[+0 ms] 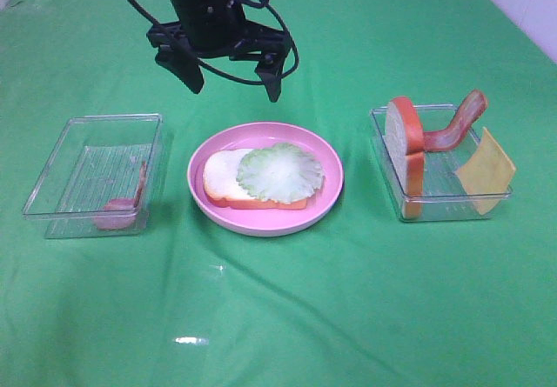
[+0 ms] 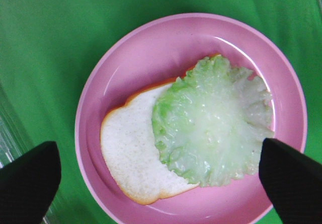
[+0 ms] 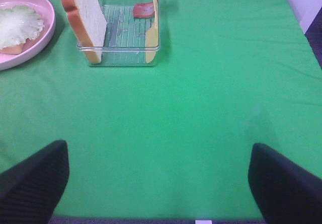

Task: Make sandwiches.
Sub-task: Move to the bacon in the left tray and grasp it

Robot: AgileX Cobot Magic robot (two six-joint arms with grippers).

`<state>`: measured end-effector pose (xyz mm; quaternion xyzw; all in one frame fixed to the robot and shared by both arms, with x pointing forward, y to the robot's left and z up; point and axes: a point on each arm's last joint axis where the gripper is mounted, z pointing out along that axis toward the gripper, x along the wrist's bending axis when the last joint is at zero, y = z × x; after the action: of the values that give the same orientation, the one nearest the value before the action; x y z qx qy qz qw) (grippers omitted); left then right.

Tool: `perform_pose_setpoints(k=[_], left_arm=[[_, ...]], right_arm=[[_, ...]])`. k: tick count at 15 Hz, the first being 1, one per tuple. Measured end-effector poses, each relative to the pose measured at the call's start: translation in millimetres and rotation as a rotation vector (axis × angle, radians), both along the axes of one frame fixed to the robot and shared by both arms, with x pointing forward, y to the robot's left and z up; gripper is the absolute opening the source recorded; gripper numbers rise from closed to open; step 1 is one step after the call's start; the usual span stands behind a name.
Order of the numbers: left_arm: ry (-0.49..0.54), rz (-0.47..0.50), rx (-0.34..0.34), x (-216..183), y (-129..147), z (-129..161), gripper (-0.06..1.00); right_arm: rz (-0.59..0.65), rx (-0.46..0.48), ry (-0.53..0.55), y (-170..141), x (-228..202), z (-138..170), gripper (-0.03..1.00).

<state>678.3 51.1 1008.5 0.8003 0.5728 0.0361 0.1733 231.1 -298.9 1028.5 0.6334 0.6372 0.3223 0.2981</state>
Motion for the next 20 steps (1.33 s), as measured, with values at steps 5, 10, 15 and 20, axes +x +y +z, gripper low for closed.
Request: perform_pose_setpoints(k=[5, 10, 15, 20], left_arm=[[-0.142, 0.006, -0.033, -16.8, 13.2, 70.6, 0.99], [-0.169, 0.015, 0.003, -45.1, 33.5, 100.3, 0.99], [-0.040, 0.058, 0.055, -61.9, 42.7, 70.0, 0.99], [0.098, 0.161, 0.185, -74.4, 56.7, 22.0, 0.99]], right_arm=[[0.000, 0.000, 0.000, 0.0, 0.0, 0.0, 0.94], [0.000, 0.000, 0.000, 0.0, 0.0, 0.0, 0.94], [0.000, 0.000, 0.000, 0.0, 0.0, 0.0, 0.94], [0.000, 0.000, 0.000, 0.0, 0.0, 0.0, 0.94]])
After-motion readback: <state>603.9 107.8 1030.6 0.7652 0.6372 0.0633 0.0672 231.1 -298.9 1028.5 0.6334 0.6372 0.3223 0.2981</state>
